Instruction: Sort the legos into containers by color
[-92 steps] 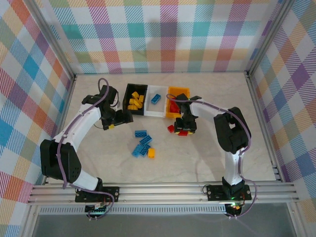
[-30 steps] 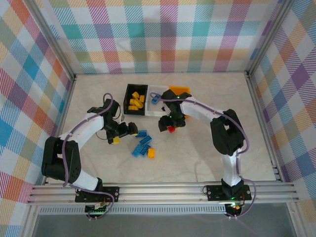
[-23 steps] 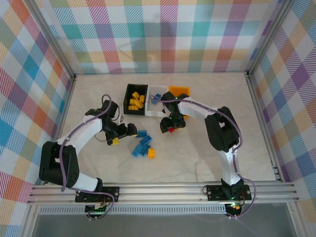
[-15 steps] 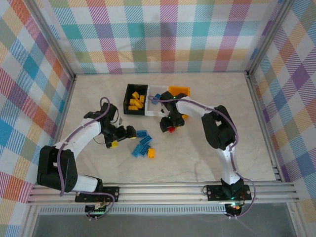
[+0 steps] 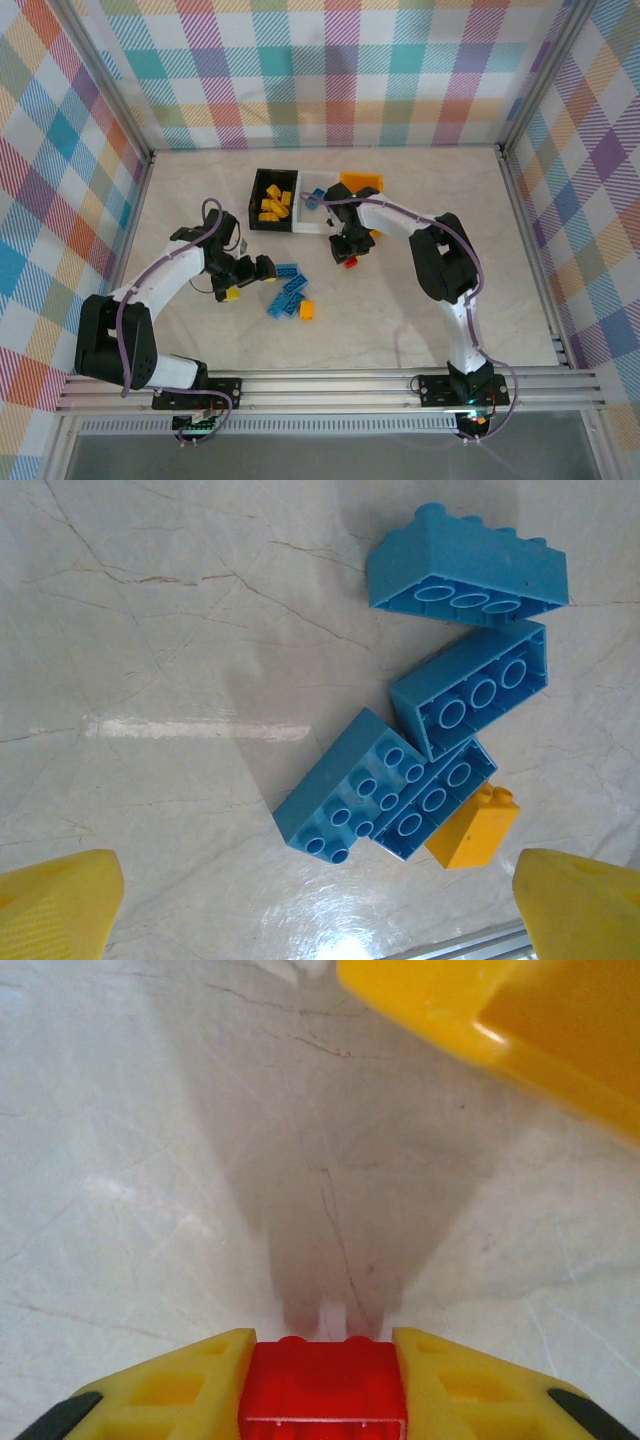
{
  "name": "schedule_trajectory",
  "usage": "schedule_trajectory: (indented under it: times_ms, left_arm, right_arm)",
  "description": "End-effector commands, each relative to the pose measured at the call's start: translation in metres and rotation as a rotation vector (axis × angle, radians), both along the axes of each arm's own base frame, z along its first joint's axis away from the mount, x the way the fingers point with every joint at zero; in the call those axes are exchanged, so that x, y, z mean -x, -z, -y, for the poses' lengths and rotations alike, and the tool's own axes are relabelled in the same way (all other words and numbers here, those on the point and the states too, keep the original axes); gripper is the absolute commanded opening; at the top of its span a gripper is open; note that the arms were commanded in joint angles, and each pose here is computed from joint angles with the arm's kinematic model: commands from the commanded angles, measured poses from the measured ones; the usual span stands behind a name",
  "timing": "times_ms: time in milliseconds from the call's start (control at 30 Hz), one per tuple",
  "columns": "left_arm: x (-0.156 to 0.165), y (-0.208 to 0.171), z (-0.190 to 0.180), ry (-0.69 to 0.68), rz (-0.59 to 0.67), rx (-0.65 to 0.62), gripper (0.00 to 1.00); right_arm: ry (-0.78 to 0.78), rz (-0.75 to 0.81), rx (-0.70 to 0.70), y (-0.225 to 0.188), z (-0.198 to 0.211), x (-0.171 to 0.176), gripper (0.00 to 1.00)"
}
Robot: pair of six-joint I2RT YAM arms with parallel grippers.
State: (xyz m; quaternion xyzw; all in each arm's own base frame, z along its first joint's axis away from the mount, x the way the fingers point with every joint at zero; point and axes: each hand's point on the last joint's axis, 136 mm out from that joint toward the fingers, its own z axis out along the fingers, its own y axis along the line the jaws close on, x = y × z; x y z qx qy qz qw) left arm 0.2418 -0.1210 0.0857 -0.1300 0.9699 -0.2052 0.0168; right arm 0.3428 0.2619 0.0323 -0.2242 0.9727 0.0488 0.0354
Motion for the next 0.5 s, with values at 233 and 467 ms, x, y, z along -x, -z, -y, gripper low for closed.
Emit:
schedule_trajectory:
  times_ms: [233, 467]
  left_arm:
    - [-0.004, 0.002, -0.004, -0.034, 0.022, -0.015, 1.0]
    - [-0.009, -0.004, -0.001, -0.053, 0.071, 0.012, 1.0]
  right_arm:
    - [0.112, 0.087, -0.165, -0.079, 0.009, -0.025, 0.37]
    - [0.243, 0.092, -0.23, -0.09, 0.033, -0.095, 0.37]
